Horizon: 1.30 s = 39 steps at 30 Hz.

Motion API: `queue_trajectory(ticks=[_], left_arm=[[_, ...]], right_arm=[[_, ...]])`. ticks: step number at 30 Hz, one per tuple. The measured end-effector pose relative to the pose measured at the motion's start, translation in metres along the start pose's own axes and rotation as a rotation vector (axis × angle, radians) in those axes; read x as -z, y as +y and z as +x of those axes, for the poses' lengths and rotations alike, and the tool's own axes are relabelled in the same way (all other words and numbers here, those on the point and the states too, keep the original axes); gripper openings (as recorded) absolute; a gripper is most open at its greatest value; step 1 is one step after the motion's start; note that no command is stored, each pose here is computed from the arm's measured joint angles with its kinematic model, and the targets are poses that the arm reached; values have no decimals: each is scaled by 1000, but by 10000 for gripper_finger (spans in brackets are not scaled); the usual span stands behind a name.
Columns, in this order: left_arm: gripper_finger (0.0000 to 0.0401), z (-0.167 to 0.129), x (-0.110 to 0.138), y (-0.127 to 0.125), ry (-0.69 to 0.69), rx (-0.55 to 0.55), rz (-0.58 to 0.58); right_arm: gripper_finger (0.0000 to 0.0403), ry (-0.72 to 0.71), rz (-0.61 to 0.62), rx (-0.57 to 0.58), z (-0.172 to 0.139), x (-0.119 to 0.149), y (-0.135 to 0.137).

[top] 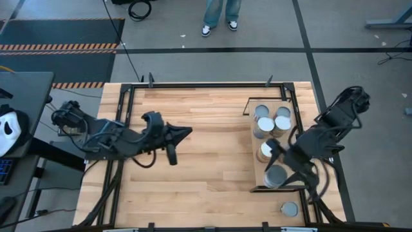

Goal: Pick and place cans onto a shelf
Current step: Put the small canned oranges on the shelf

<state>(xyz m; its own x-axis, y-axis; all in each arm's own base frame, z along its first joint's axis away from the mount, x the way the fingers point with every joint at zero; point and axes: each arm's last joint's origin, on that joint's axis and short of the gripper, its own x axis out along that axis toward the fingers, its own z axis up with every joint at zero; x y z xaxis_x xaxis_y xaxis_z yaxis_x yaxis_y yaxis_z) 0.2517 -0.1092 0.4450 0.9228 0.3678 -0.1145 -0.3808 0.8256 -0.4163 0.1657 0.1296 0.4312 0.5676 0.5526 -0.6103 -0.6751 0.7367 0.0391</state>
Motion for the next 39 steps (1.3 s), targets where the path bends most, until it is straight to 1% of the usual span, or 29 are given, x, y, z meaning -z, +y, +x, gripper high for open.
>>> queue_trajectory(ticks=[3, 6, 9, 13, 16, 21, 24, 26, 29, 35, 39], left_arm=[[9, 10, 3, 0, -9, -21, -27], [9, 18, 8, -1, -6, -37, -67], [9, 23, 14, -3, 0, -42, -58], [9, 27, 18, -4, 6, -51, -42], [9, 28, 18, -4, 10, -49, -3], [9, 28, 17, -4, 7, -45, 51], [9, 28, 17, -4, 7, -44, 58], [9, 28, 17, -4, 7, -45, 58], [9, 28, 17, -4, 7, -45, 58], [9, 28, 17, -4, 7, -44, 61], [9, 28, 17, -4, 7, -44, 61]], right_arm=[[289, 3, -169, -57, -6, 3, 2], [289, 2, -338, -129, -4, 4, 4], [289, 19, -415, -186, 1, 5, 5], [290, 116, -444, -220, 8, 12, 1], [289, 199, -461, -240, 14, 19, -1], [289, 256, -523, -267, 26, 23, -5], [289, 298, -569, -296, 40, 30, -8], [289, 323, -579, -326, 47, 36, -11], [289, 339, -618, -331, 52, 41, -16], [290, 331, -718, -334, 54, 42, -25], [290, 325, -703, -373, 61, 43, -31]])
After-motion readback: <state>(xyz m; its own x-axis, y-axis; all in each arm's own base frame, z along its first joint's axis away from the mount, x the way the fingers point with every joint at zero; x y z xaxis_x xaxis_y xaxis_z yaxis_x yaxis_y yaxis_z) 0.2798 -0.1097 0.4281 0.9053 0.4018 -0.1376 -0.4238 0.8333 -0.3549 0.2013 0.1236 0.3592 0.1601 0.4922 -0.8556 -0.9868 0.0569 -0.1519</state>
